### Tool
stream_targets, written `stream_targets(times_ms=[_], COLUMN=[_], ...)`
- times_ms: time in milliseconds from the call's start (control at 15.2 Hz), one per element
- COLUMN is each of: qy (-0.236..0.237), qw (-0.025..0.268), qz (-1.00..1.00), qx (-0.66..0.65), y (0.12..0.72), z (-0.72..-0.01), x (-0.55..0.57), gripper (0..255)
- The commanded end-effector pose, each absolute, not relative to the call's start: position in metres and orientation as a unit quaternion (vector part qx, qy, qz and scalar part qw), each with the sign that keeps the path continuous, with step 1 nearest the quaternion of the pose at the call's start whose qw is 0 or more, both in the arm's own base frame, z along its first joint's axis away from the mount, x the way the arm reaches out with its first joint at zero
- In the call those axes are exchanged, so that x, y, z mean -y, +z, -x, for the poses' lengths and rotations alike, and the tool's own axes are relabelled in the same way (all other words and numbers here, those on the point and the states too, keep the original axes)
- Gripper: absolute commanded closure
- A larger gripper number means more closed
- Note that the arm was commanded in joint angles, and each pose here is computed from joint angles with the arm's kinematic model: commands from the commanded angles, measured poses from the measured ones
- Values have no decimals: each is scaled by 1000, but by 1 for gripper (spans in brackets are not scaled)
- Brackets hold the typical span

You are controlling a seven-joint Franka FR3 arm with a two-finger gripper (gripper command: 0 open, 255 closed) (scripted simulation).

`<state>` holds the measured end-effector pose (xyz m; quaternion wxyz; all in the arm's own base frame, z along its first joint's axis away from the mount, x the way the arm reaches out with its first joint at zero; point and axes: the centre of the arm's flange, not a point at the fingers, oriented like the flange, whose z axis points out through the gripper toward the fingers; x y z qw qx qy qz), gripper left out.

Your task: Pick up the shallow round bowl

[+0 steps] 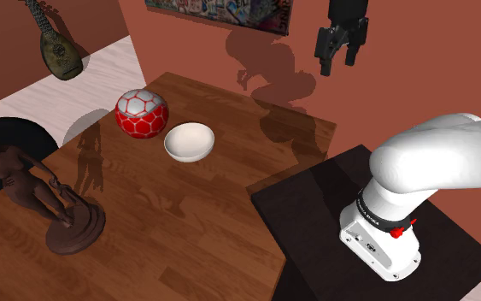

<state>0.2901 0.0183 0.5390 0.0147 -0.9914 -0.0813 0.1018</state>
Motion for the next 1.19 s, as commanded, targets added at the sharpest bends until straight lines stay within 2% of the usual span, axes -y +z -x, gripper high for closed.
stream_targets(times_ms=[0,1122], qy=[102,82], qw=[15,34], qz=[991,993], qx=[81,79], y=[539,394], z=[-290,-423], x=[-18,-111], gripper=[0,0])
